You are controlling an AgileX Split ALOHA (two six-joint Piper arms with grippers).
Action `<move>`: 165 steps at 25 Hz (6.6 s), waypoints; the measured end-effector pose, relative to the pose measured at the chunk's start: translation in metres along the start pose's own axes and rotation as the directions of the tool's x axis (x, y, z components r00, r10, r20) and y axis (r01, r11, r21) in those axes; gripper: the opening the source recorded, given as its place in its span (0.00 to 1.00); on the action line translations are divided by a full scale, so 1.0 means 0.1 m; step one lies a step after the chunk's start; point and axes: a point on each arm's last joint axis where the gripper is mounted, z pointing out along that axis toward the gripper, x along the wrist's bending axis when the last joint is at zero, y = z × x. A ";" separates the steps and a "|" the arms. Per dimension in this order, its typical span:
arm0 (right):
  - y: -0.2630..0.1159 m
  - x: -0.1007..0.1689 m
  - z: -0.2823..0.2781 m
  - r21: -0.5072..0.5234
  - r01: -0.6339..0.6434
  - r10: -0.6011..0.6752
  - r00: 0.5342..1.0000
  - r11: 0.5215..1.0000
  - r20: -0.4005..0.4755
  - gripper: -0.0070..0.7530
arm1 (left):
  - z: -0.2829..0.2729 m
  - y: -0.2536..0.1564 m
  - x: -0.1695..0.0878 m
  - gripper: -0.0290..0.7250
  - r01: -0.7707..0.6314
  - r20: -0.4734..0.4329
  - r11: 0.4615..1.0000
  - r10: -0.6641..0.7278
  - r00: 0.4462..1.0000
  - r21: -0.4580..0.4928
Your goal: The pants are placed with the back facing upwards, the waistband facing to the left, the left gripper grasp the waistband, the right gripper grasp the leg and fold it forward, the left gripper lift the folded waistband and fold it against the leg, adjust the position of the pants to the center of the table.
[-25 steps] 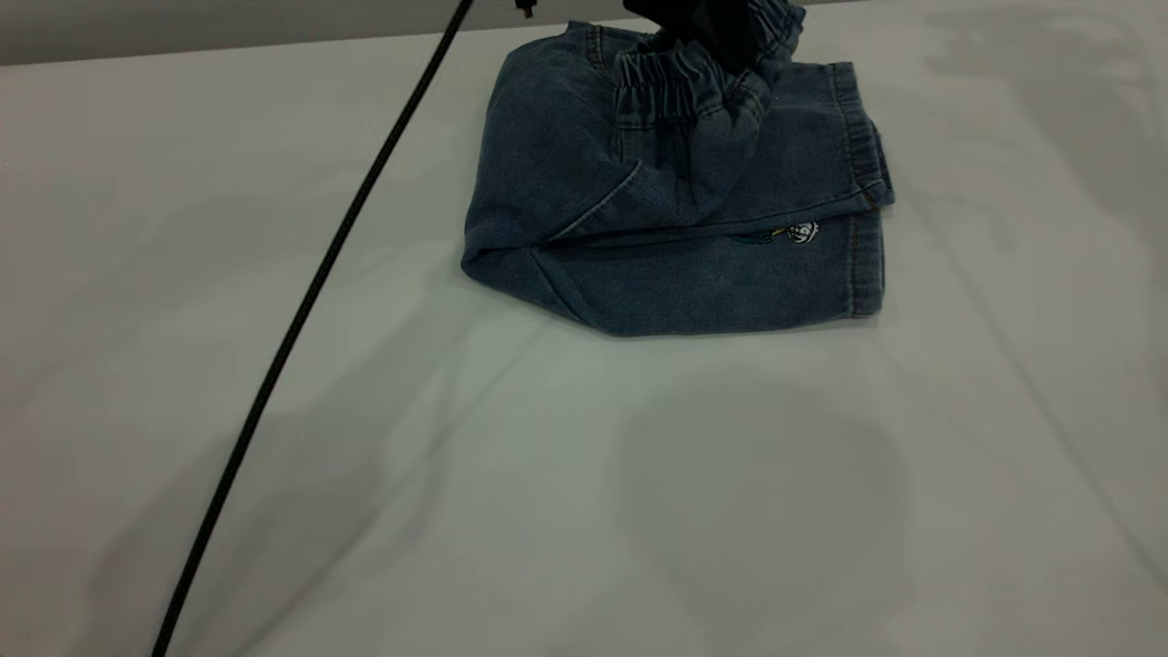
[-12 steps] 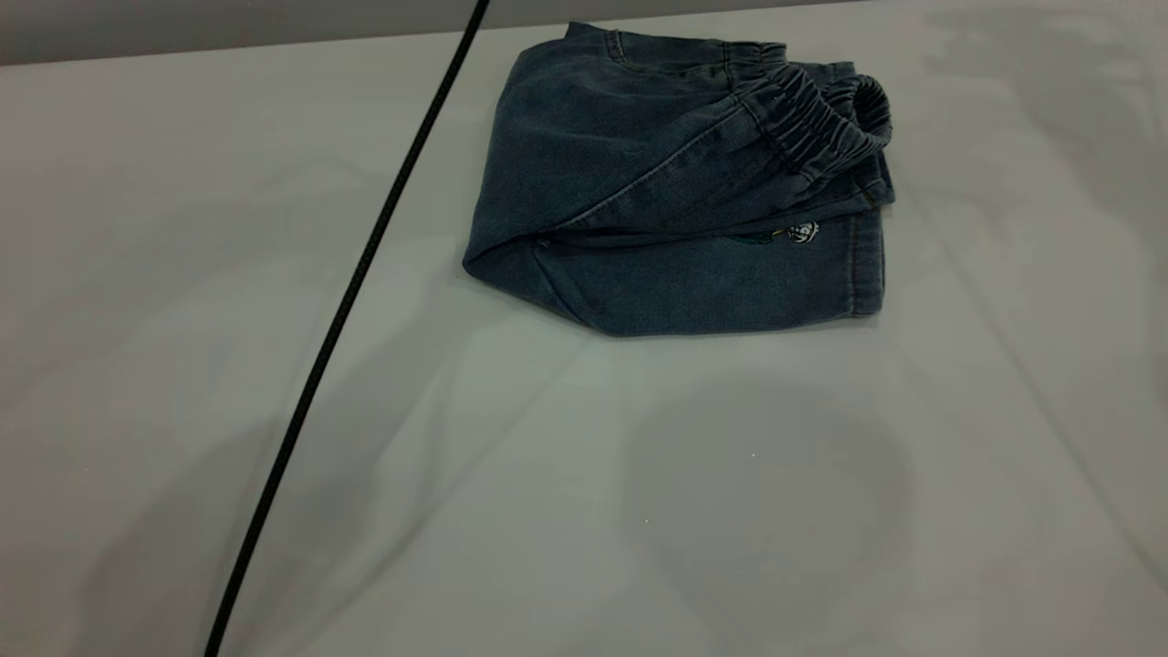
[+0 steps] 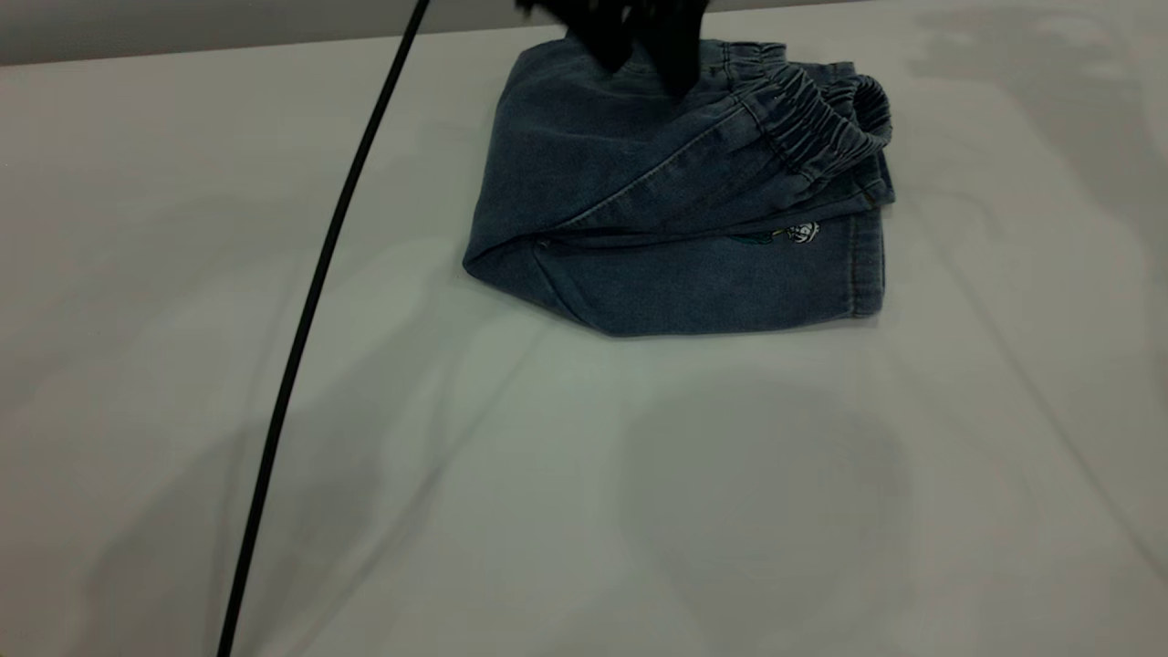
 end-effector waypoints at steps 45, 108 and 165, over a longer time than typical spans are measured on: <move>0.25 0.10 -1.13 -0.208 -0.020 0.000 0.995 0.978 -0.096 0.61 | -1.14 0.40 0.11 0.71 -0.045 -0.255 0.992 0.014 0.967 -0.117; -4.44 0.43 -3.43 -0.533 0.125 -0.224 0.967 0.837 -0.124 0.61 | -3.75 -3.96 -1.33 0.71 0.037 -0.208 0.836 -0.179 0.962 -0.548; -4.44 0.41 -3.11 -0.480 0.135 -0.217 0.969 0.867 -0.119 0.61 | -2.89 -3.97 -1.25 0.71 0.121 -0.134 0.906 -0.190 0.973 -0.405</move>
